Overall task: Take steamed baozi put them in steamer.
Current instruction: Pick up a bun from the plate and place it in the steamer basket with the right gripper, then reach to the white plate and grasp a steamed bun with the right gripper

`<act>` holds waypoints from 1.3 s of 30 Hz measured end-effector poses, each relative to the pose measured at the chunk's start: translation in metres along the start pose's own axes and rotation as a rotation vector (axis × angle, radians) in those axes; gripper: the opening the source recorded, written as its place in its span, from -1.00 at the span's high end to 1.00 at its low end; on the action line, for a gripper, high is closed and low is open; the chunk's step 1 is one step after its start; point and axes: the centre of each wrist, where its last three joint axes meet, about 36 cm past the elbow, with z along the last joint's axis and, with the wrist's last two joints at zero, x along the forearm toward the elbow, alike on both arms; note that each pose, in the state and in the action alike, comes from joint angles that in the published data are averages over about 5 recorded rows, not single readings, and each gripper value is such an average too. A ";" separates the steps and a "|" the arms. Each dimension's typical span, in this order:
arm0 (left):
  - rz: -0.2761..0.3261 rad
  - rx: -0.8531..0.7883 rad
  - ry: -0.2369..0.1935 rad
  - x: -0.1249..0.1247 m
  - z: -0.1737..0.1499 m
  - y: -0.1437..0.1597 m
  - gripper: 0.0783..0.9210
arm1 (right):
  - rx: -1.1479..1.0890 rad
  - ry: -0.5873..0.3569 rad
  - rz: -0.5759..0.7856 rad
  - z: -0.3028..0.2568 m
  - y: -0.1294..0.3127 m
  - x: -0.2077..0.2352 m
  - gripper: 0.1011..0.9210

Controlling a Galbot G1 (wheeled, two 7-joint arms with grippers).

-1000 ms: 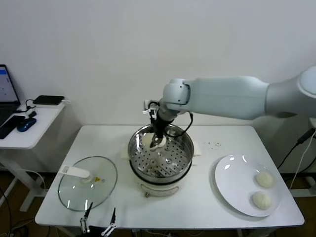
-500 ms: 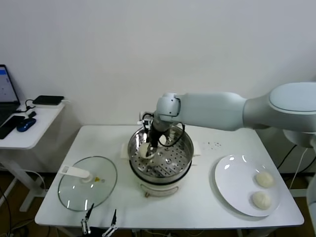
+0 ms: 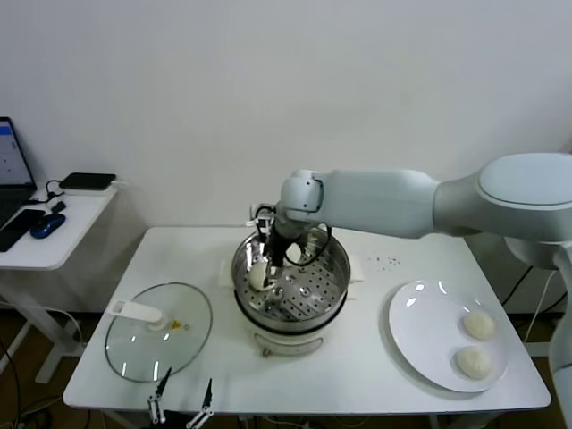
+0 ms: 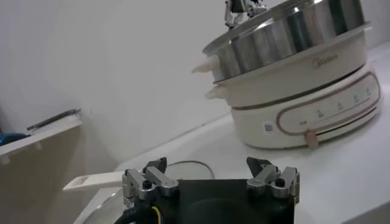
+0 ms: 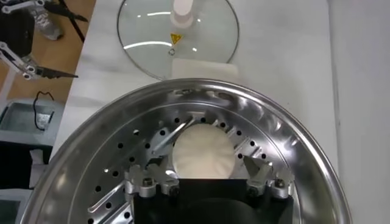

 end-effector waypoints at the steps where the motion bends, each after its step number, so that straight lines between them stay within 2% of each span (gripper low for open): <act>1: 0.001 -0.001 0.000 0.000 0.000 0.000 -0.77 | 0.000 -0.001 0.001 0.002 0.000 0.004 -0.76; 9: 0.010 -0.007 -0.003 0.002 -0.003 -0.001 -0.77 | 0.033 0.023 -0.025 0.046 0.001 0.052 -0.76; 19: 0.015 -0.014 0.000 0.004 -0.001 -0.002 -0.77 | 0.082 0.119 -0.089 0.143 0.026 0.108 -0.76; 30: 0.022 -0.024 0.005 0.004 0.000 -0.002 -0.77 | 0.065 0.243 -0.156 0.262 0.074 0.103 -0.76; 39: 0.029 -0.032 0.016 0.007 0.003 -0.003 -0.77 | 0.052 0.301 -0.221 0.326 0.108 0.083 -0.76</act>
